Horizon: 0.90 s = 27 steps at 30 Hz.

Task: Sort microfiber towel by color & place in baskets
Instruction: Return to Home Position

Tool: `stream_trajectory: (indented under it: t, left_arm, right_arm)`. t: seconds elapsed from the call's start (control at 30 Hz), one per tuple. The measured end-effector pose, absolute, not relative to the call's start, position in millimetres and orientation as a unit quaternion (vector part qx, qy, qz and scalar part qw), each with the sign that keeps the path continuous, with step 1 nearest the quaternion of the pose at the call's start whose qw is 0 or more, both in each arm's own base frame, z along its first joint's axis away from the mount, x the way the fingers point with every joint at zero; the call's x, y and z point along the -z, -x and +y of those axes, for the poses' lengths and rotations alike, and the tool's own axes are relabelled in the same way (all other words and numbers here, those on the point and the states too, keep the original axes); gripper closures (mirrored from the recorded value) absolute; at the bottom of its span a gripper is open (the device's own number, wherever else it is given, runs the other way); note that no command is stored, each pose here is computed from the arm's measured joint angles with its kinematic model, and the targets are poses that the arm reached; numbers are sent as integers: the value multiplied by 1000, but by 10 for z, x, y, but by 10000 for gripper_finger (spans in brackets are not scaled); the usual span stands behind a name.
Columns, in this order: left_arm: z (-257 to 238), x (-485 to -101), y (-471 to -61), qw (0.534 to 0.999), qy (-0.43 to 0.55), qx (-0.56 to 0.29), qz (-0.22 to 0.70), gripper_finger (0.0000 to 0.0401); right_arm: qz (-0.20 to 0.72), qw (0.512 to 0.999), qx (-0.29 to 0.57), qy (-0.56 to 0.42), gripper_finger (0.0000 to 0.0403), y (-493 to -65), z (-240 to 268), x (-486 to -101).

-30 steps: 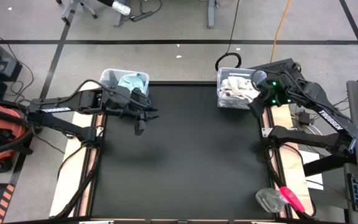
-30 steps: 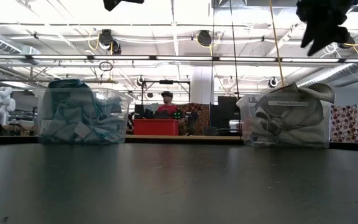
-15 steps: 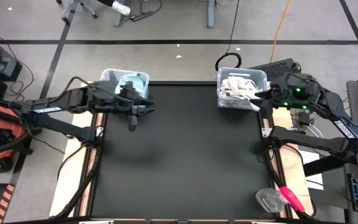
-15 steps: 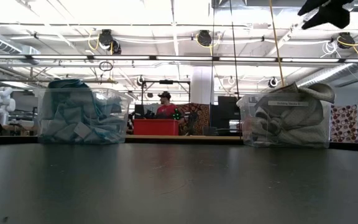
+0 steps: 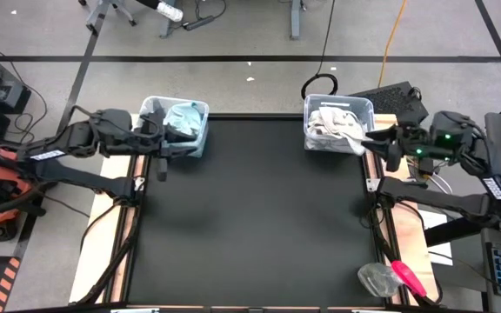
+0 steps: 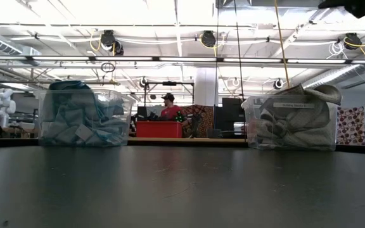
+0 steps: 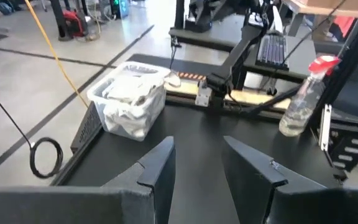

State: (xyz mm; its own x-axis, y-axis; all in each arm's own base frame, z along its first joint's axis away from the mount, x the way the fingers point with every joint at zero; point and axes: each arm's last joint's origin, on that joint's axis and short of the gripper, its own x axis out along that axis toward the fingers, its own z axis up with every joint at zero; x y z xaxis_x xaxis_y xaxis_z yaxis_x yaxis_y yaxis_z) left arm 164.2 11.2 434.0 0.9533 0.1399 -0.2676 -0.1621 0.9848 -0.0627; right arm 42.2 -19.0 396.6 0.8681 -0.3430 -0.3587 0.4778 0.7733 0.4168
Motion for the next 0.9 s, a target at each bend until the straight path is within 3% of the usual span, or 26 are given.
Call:
stream_trajectory:
  t: [0.47, 0.9]
  left_arm:
    - [89, -4309, -1250, 983, 33, -72, 168, 264]
    - [100, -4386, -946, 983, 62, -121, 120, 264]
  right_arm:
    - [48, 928, 249, -272, 186, -53, -20, -3977]
    - [14, 942, 236, -238, 186, 183, 108, -3949]
